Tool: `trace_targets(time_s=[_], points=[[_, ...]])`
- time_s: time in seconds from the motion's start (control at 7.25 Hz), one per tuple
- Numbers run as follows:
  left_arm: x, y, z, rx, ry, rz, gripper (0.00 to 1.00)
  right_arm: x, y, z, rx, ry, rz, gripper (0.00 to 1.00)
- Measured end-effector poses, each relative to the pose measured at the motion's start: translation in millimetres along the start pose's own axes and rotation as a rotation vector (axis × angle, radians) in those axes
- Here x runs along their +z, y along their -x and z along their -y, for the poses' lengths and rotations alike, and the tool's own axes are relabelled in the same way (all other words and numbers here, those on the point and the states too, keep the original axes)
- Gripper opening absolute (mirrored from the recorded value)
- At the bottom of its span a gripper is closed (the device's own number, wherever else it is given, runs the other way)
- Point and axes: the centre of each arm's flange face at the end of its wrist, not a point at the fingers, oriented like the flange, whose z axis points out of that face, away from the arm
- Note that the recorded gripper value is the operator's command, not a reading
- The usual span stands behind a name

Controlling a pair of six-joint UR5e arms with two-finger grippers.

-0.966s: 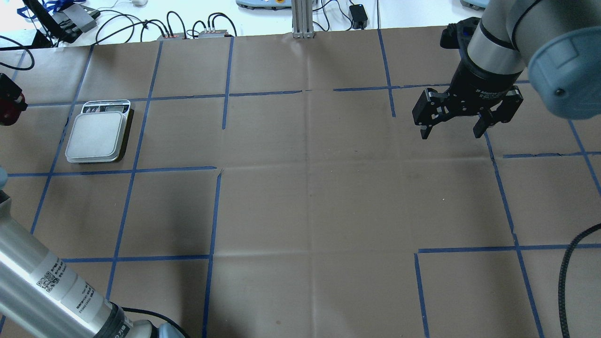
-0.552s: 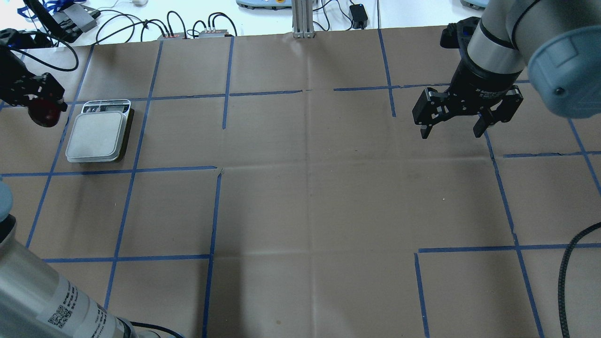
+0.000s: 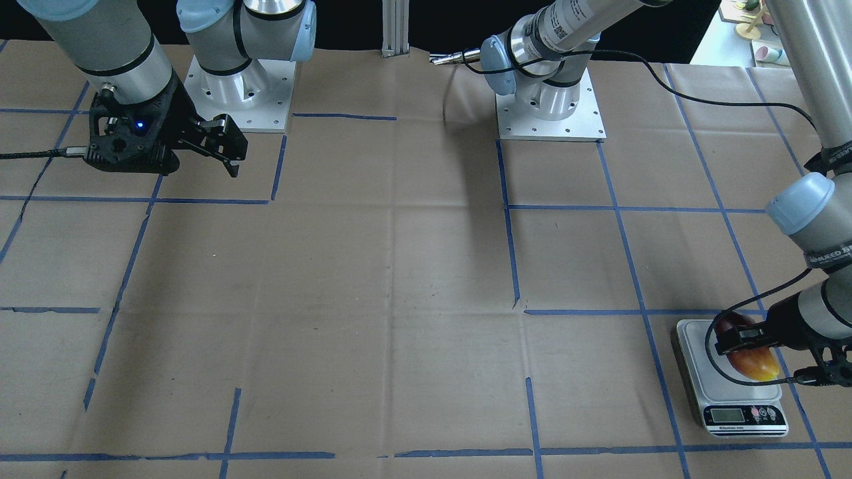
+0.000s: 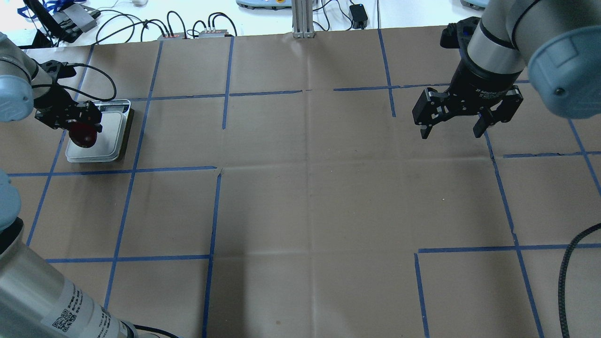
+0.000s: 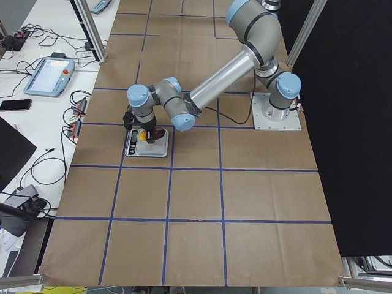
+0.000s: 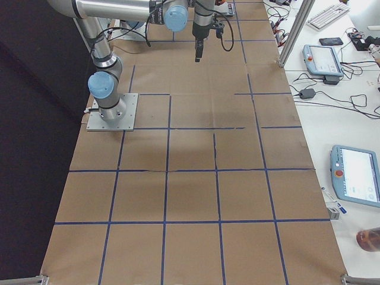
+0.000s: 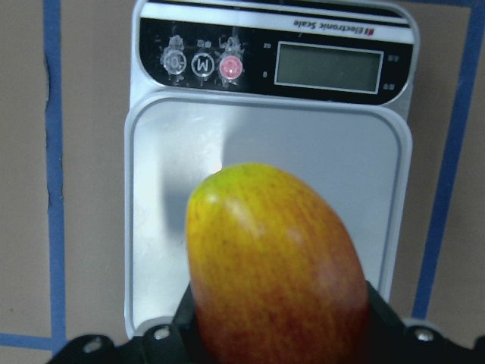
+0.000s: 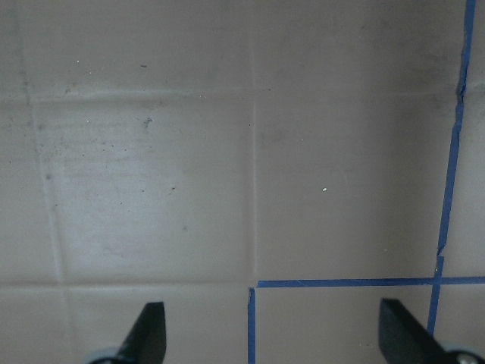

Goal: Weigh mango
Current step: 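Lift the mango with the left gripper and carry it over the scale, then lower the mango onto the scale pan and open the left gripper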

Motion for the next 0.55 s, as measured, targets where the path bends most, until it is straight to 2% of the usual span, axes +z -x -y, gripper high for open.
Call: trace_targets(time_s=[0.14, 0.41, 0.55], points=[[5, 2, 4, 0.000, -0.017, 0.005, 0.99, 0, 0, 0, 0.000, 0.000, 0.000, 1.00], [-4, 4, 17, 0.004, -0.083, 0.028, 1.00, 0, 0, 0, 0.000, 0.000, 0.000, 1.00], [-20, 4, 23, 0.008, -0.107, 0.040, 1.00, 0, 0, 0, 0.000, 0.000, 0.000, 1.00]])
